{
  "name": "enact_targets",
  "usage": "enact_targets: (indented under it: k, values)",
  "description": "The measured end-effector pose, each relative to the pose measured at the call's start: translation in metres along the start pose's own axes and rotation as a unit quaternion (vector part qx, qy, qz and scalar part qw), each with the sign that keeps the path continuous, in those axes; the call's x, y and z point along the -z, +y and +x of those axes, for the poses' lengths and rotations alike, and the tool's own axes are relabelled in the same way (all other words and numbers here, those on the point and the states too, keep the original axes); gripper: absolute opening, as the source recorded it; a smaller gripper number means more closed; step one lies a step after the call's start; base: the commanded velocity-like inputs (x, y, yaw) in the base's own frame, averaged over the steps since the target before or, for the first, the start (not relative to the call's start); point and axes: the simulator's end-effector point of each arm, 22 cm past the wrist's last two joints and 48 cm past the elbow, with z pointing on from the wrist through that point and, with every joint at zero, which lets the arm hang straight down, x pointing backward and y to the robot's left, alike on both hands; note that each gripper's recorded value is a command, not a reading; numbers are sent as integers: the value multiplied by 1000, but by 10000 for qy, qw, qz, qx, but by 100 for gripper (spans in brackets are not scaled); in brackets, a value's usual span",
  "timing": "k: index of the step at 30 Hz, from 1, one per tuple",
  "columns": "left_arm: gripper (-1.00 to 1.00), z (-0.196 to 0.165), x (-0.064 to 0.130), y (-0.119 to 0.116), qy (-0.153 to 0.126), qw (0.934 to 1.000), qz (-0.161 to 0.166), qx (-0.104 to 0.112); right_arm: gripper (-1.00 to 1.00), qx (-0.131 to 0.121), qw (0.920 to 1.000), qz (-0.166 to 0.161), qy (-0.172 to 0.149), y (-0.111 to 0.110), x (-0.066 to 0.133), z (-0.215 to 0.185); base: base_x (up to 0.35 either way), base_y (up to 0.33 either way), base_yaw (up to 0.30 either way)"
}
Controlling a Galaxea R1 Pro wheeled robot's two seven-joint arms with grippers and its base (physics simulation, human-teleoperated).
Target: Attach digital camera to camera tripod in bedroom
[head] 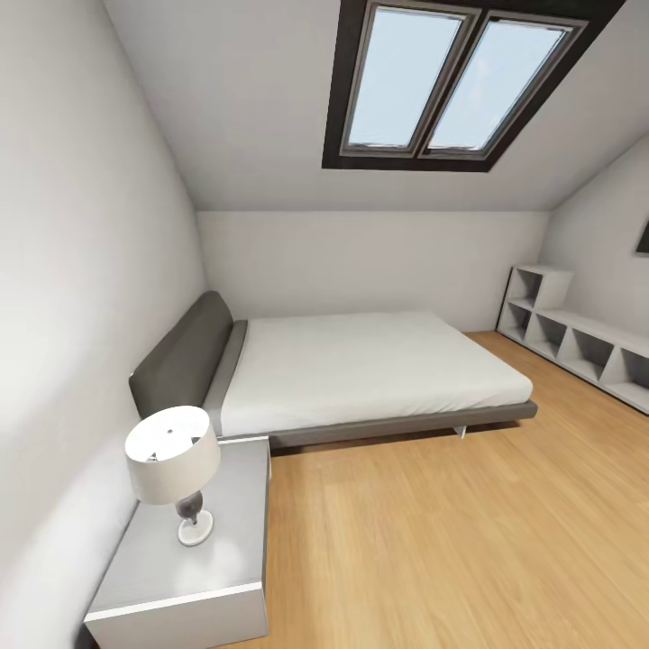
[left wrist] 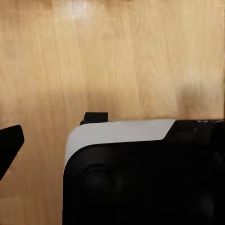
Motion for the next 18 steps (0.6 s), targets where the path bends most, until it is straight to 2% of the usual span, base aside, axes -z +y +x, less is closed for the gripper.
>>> enact_targets:
  k: [1,3,4,8,9,14,15,18]
  values:
    - [100,-17,-1,0,-248,9997,2,1,100,0,9998,4,-202,0,-2,-15,0,0,0]
    - [100,-34,-1,0,-490,9988,3,1,100,-5,9992,5,-403,0,-4,-31,0,0,0]
    - [100,-51,-1,-1,-713,9975,4,1,100,-10,9981,5,-611,0,-5,-48,0,0,0]
    - [100,-88,1,0,-1154,9933,-3,4,100,-23,9949,6,-1010,1,-7,-83,0,0,0]
    - [100,-106,3,1,-1355,9908,-12,6,100,-27,9931,7,-1171,2,-7,-98,0,0,0]
    - [100,-154,10,9,-1870,9823,-60,-19,100,-33,9887,14,-1500,1,-5,-128,0,0,0]
    - [100,-168,14,19,-2025,9792,-118,-64,100,-33,9874,20,-1581,0,-4,-135,0,0,0]
    - [100,-171,15,33,-2063,9782,-191,-129,100,-34,9866,26,-1630,-1,-4,-138,0,0,0]
